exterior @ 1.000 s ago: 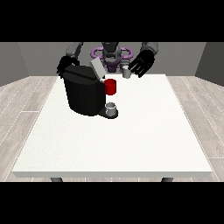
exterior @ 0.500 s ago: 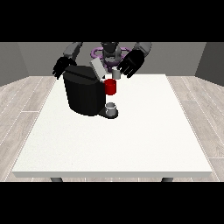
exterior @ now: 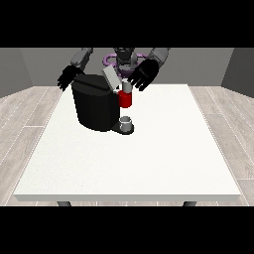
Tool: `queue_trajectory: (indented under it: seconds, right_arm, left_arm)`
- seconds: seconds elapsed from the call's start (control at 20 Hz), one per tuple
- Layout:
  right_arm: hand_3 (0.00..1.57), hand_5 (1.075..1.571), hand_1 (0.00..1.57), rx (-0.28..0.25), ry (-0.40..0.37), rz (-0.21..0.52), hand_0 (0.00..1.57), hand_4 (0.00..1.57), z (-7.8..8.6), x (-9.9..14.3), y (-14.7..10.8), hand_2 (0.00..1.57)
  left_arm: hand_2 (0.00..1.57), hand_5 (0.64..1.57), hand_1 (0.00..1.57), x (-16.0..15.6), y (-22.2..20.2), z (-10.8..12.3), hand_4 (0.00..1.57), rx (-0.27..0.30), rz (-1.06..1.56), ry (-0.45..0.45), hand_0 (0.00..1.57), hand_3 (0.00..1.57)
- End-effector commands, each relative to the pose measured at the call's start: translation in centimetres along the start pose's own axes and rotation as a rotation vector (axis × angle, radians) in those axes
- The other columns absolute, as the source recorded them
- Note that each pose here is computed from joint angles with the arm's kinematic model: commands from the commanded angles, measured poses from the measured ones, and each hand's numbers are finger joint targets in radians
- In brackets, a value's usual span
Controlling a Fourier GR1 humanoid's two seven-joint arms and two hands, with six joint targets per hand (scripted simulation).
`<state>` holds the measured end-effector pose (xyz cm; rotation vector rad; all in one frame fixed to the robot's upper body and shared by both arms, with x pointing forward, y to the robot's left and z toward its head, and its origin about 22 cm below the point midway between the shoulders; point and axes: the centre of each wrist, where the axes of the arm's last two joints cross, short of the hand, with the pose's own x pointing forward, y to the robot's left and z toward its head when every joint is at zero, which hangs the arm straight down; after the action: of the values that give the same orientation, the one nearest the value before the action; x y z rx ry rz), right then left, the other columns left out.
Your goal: Insert the coffee pod into the coffee machine and close the lid
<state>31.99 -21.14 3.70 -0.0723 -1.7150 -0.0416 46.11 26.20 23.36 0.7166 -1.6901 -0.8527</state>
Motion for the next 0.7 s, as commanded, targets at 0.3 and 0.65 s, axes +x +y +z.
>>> queue_trajectory:
  seconds: [0.3,0.65]
  right_arm:
    - [0.00,1.571,0.00,-0.013,-0.041,-0.022,0.00,0.51,0.4,-0.3,0.1,0.00]
    - [0.00,1.571,0.00,0.020,-0.062,-0.029,0.00,0.46,0.5,1.1,1.0,0.00]
  left_arm:
    - [1.25,1.571,1.18,-0.5,1.3,0.3,0.50,0.019,-0.020,-0.045,1.18,1.18]
    - [1.28,1.571,1.20,-0.3,2.8,0.0,0.52,0.022,-0.014,-0.013,1.20,1.21]
